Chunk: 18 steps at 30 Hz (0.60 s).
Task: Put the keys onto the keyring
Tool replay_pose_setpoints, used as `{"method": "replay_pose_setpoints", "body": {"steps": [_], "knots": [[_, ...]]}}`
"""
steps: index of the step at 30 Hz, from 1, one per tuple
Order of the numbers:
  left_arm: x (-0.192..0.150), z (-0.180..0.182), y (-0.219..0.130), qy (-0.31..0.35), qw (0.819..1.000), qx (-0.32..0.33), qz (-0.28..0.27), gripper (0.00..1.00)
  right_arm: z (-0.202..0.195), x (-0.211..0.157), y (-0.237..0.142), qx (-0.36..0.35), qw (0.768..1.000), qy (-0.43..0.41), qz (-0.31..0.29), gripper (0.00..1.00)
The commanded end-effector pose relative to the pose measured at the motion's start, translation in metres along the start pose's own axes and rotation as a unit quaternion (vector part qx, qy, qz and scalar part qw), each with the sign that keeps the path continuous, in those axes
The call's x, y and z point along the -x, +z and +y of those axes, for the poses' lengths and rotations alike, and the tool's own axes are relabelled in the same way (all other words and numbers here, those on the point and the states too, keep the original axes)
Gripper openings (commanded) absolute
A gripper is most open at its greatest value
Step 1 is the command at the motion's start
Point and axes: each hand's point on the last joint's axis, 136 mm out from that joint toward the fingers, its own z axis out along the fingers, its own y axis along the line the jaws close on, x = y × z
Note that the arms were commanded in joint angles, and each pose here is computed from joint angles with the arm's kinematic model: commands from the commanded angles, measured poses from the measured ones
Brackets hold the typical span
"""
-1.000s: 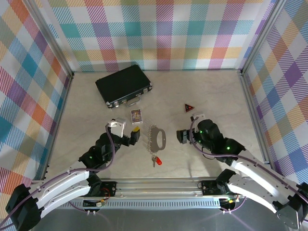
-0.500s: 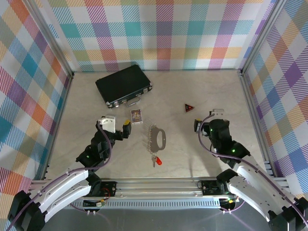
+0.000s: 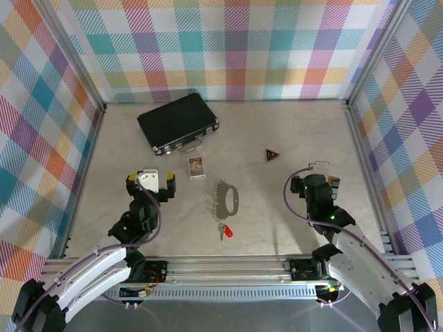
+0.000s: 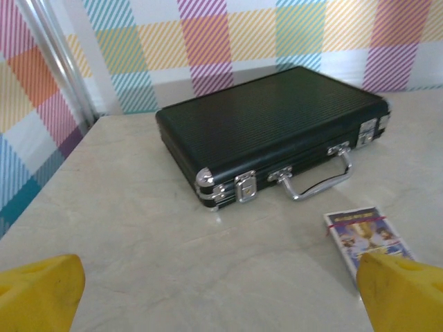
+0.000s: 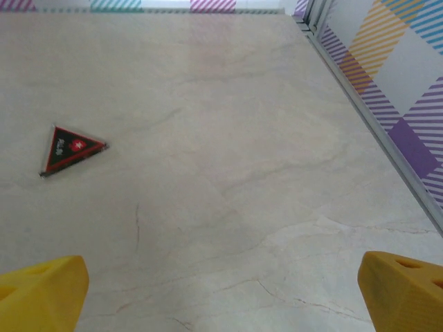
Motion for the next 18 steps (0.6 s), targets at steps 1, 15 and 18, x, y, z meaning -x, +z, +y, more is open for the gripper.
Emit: {"method": "replay_pose_setpoints", "body": {"steps": [1, 15, 18], "knots": [[-0.01, 0.013, 0.005, 0.031, 0.999, 0.042, 0.011, 1.0, -0.003, 0.006, 0.0, -0.004, 0.999, -0.009, -0.032, 0.99], [-0.048, 0.027, 0.017, 0.017, 0.997, 0.054, 0.044, 1.0, -0.011, -0.023, 0.011, -0.028, 0.999, 0.005, -0.04, 0.99], [-0.049, 0.031, 0.02, 0.016, 0.997, 0.063, 0.047, 1.0, -0.008, -0.024, 0.016, -0.029, 0.999, -0.002, -0.032, 0.99]]}}
